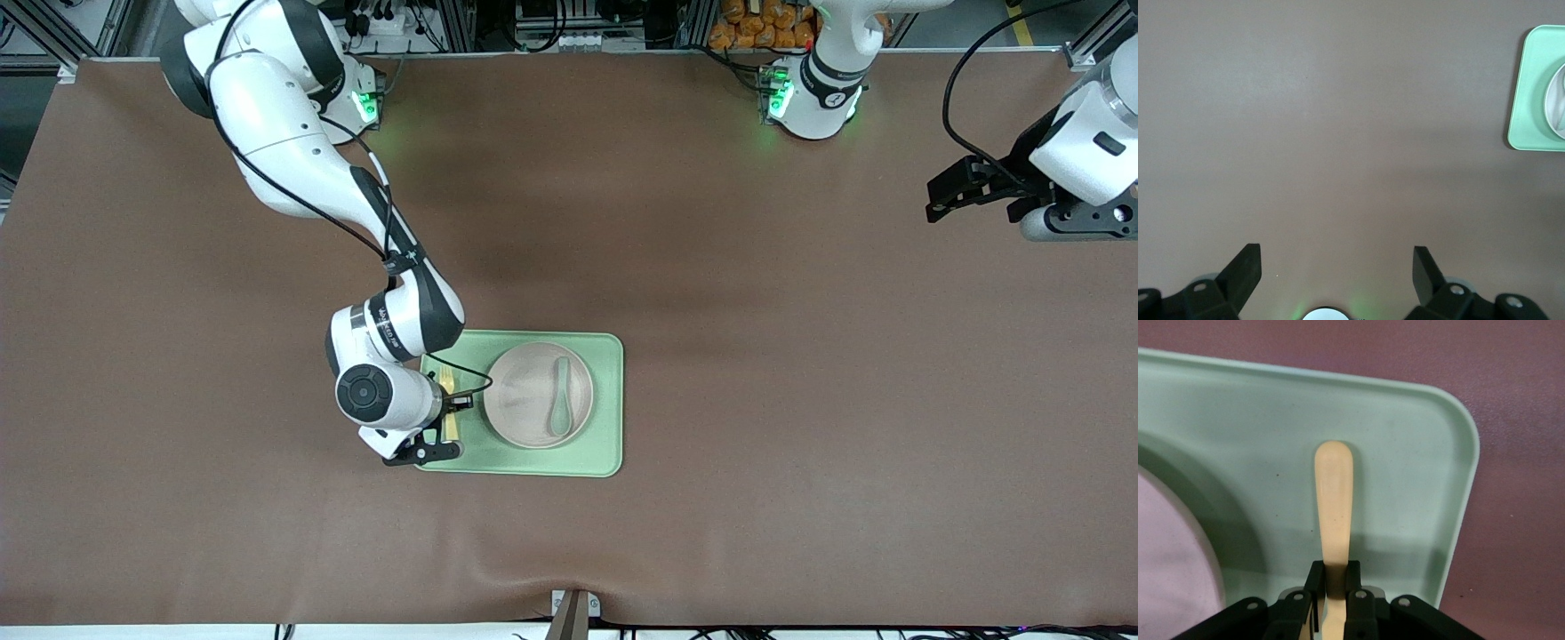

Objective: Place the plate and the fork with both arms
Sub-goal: 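Lift the fork with the right gripper and set it beside the plate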

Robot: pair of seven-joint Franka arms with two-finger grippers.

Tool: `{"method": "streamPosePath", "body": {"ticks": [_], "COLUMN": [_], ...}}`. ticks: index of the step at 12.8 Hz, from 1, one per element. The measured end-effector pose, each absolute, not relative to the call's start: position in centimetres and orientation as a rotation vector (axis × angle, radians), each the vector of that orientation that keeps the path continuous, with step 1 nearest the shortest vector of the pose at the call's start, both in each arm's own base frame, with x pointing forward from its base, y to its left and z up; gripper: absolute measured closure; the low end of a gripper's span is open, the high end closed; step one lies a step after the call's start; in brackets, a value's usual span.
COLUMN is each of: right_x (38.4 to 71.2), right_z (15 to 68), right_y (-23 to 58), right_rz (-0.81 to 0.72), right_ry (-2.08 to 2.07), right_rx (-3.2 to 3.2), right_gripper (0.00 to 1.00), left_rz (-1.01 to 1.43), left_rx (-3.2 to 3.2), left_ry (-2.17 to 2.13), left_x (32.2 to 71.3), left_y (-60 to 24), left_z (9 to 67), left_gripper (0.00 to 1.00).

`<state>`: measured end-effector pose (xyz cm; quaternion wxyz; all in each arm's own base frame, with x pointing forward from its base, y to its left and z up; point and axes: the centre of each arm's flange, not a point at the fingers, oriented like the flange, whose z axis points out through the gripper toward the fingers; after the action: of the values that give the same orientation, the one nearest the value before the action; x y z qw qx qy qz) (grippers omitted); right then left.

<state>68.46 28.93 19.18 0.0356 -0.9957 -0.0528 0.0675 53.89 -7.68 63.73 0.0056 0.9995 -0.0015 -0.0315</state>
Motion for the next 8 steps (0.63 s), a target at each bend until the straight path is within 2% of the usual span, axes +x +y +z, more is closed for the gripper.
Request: {"method": "streamPosePath", "body": {"ticks": [3,7,8], "right_x": [68.6,68.7,69.1], "right_z": [19.7,22.9,24.0], "right_y": [28.9,28.2,27.2], "right_rz": [0.195,0.223,0.228], "right_ry": [-0.158,-0.152,-0.133], "right_rx": [-3.057,-3.061,-3.063], "right_gripper": [0.44,0.00,0.00], "left_rz": [-0.099,-0.099,-0.099], "left_rx": [3.129,3.129,3.129], "left_ry": [-0.003,0.000,0.000], "left_x": [53.9,53.9,53.9], "left_y": [-7.6,-7.5,-7.5], "left_z": [63.7,63.7,63.7], "left_gripper": [0.00,0.00,0.00]}}
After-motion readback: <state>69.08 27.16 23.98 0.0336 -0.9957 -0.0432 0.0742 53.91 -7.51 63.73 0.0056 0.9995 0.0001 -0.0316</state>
